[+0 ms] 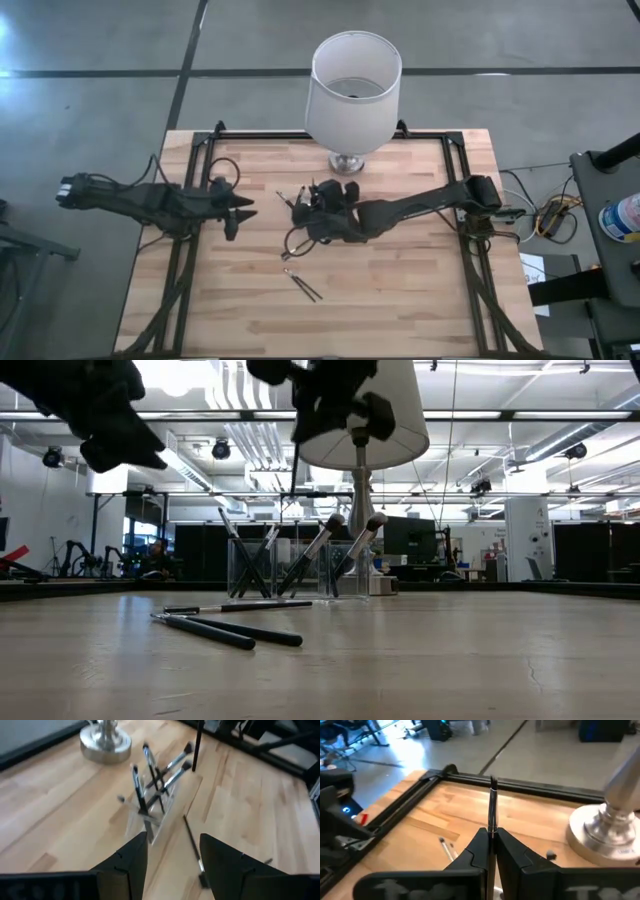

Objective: Put items in baskets/containers
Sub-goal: Put the eyeshadow brush into the transparent organizer

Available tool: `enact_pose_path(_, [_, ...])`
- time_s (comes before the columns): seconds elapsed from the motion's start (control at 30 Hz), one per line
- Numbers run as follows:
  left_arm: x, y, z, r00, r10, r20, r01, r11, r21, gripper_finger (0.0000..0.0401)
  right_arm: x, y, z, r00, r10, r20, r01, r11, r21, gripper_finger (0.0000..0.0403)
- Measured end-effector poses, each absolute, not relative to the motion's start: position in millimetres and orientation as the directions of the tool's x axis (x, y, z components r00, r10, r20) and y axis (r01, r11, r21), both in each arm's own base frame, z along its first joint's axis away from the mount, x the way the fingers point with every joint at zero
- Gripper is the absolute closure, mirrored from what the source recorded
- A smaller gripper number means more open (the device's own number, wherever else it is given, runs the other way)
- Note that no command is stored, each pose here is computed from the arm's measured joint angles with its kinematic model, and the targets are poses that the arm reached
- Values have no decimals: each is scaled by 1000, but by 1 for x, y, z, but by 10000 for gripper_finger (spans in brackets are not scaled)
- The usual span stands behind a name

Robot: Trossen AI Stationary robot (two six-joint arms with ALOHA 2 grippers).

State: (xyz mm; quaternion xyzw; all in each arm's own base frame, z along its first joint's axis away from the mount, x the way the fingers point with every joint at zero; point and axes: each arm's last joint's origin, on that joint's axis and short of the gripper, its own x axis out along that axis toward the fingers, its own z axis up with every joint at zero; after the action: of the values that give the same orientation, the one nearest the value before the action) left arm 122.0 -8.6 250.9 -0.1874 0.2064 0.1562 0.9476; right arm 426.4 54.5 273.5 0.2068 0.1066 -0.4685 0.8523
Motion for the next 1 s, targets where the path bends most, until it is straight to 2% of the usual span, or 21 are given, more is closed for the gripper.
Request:
enact_pose_path(0.43, [115, -12, 223, 829, 64, -555, -283, 905, -319, 229, 449, 29, 204, 434, -812, -390, 900, 372, 227, 384])
enact_pose_path(0.73, [112, -13, 220, 830, 20, -558, -248, 909, -336, 229, 454, 24, 203, 431, -808, -402, 901, 360, 242, 373])
enact_pose_path(1.0, [113, -13, 222, 841, 18, -541, -228, 918, -325, 229, 453, 24, 196, 460, -736, -497, 888, 392, 242, 358])
